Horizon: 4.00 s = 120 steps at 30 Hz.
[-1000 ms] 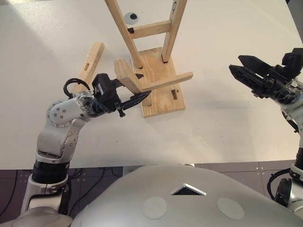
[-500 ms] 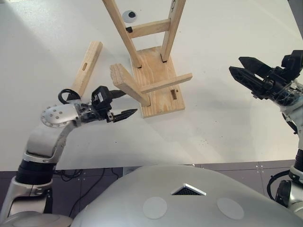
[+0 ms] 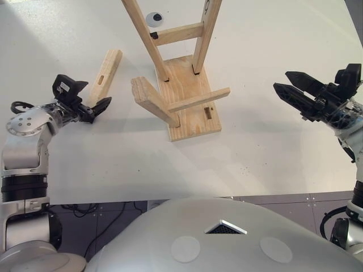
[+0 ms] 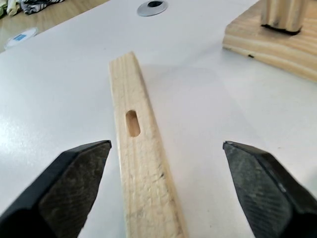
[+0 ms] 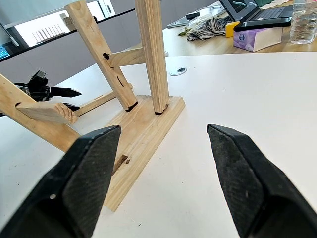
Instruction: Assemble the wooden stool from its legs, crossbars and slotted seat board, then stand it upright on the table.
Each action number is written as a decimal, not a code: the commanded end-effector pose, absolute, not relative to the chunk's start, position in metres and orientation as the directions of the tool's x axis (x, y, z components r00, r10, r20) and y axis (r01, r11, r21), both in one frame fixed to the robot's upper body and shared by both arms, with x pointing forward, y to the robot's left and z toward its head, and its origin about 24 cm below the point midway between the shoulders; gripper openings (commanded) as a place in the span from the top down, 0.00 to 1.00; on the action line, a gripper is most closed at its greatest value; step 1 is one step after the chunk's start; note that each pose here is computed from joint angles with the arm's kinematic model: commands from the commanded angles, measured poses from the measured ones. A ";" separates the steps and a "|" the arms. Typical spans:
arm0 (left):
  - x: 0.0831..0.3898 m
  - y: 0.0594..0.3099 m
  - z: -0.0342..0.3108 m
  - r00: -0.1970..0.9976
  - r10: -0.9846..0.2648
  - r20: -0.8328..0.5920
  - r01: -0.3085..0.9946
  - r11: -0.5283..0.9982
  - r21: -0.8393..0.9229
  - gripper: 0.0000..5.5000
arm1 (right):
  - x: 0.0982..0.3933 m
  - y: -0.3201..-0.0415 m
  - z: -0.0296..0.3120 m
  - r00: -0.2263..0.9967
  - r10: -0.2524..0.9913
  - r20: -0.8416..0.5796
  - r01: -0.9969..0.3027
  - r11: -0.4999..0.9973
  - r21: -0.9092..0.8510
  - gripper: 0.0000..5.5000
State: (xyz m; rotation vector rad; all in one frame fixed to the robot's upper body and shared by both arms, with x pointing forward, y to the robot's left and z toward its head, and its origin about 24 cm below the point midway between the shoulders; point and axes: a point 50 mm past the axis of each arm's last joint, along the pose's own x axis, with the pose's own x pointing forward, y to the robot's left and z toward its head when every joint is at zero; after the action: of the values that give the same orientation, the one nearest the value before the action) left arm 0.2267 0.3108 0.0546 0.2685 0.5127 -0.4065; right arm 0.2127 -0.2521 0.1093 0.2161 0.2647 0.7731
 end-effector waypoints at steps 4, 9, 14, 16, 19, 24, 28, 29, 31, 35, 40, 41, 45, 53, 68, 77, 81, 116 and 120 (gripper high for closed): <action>0.220 0.325 0.033 0.789 -0.245 -0.564 0.365 0.925 0.108 0.24 | 0.217 -0.250 0.109 0.675 0.720 -0.158 -0.671 0.689 0.274 0.42; 0.212 0.324 0.022 0.769 -0.251 -0.588 0.352 0.934 0.062 0.38 | 0.220 -0.251 0.110 0.668 0.726 -0.164 -0.678 0.684 0.268 0.42; 0.214 0.322 0.025 0.776 -0.263 -0.574 0.354 0.934 0.051 0.50 | 0.220 -0.251 0.110 0.668 0.726 -0.164 -0.678 0.684 0.269 0.42; 0.219 0.320 0.031 0.790 -0.264 -0.553 0.350 0.935 0.052 0.54 | 0.221 -0.251 0.110 0.673 0.722 -0.157 -0.674 0.687 0.270 0.42; 0.228 0.313 0.040 0.806 -0.284 -0.519 0.352 0.935 0.035 0.62 | 0.223 -0.251 0.113 0.688 0.714 -0.130 -0.666 0.693 0.278 0.42; 0.249 0.311 0.067 0.893 -0.264 -0.365 0.269 0.962 -0.039 0.63 | 0.225 -0.251 0.116 0.706 0.701 -0.105 -0.654 0.701 0.284 0.42; 0.280 0.298 0.141 0.967 -0.250 0.058 0.256 0.942 -0.215 0.64 | 0.232 -0.251 0.124 0.747 0.664 -0.037 -0.626 0.720 0.298 0.42; 0.283 0.284 0.162 0.928 -0.331 0.174 0.366 0.898 -0.244 0.64 | 0.235 -0.250 0.130 0.752 0.659 0.004 -0.624 0.710 0.325 0.42; 0.277 0.255 0.194 0.799 -0.505 0.327 0.589 0.767 -0.254 0.64 | 0.237 -0.244 0.143 0.738 0.669 0.086 -0.651 0.672 0.353 0.42; 0.254 0.213 0.218 0.514 -0.743 0.427 0.857 0.453 -0.243 0.64 | 0.237 -0.214 0.176 0.633 0.732 0.253 -0.749 0.496 0.440 0.42; 0.244 0.179 0.218 0.328 -0.849 0.414 0.935 0.229 -0.271 0.64 | 0.233 -0.162 0.215 0.444 0.786 0.431 -0.866 0.253 0.431 0.42; 0.243 0.175 0.216 0.301 -0.865 0.402 0.939 0.195 -0.283 0.64 | 0.232 -0.153 0.222 0.407 0.789 0.461 -0.881 0.207 0.425 0.42; 0.238 0.164 0.211 0.220 -0.893 0.392 0.942 0.089 -0.324 0.64 | 0.234 -0.134 0.234 0.364 0.776 0.515 -0.893 0.135 0.429 0.42; 0.230 0.154 0.211 0.153 -0.905 0.396 0.935 0.003 -0.354 0.64 | 0.239 -0.122 0.242 0.351 0.750 0.561 -0.889 0.079 0.450 0.42; 0.239 0.156 0.201 0.254 -0.918 0.303 0.923 0.137 -0.359 0.48 | 0.238 -0.125 0.243 0.346 0.734 0.585 -0.901 0.084 0.427 0.63; 0.239 0.195 0.177 0.403 -0.891 0.209 0.865 0.296 -0.406 0.21 | 0.251 -0.157 0.223 0.476 0.731 0.489 -0.869 0.304 0.391 0.63; 0.237 0.219 0.163 0.489 -0.863 0.131 0.817 0.400 -0.415 0.10 | 0.259 -0.173 0.201 0.559 0.712 0.424 -0.822 0.413 0.392 0.63; 0.221 0.175 0.107 0.261 -0.961 -0.093 0.960 0.268 -0.079 0.46 | 0.245 -0.199 0.093 0.459 0.888 -0.021 -0.851 0.446 0.278 0.63; 0.220 0.182 0.106 0.240 -0.964 -0.119 0.966 0.249 -0.073 0.57 | 0.245 -0.206 0.095 0.397 0.913 -0.092 -0.885 0.407 0.227 0.63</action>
State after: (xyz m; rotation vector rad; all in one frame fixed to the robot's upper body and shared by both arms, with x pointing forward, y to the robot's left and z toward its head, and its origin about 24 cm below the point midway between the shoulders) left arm 0.2186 0.1746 0.1052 -0.0244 0.1337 -1.3193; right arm 0.2449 -0.1968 0.1037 0.2524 0.0950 1.1603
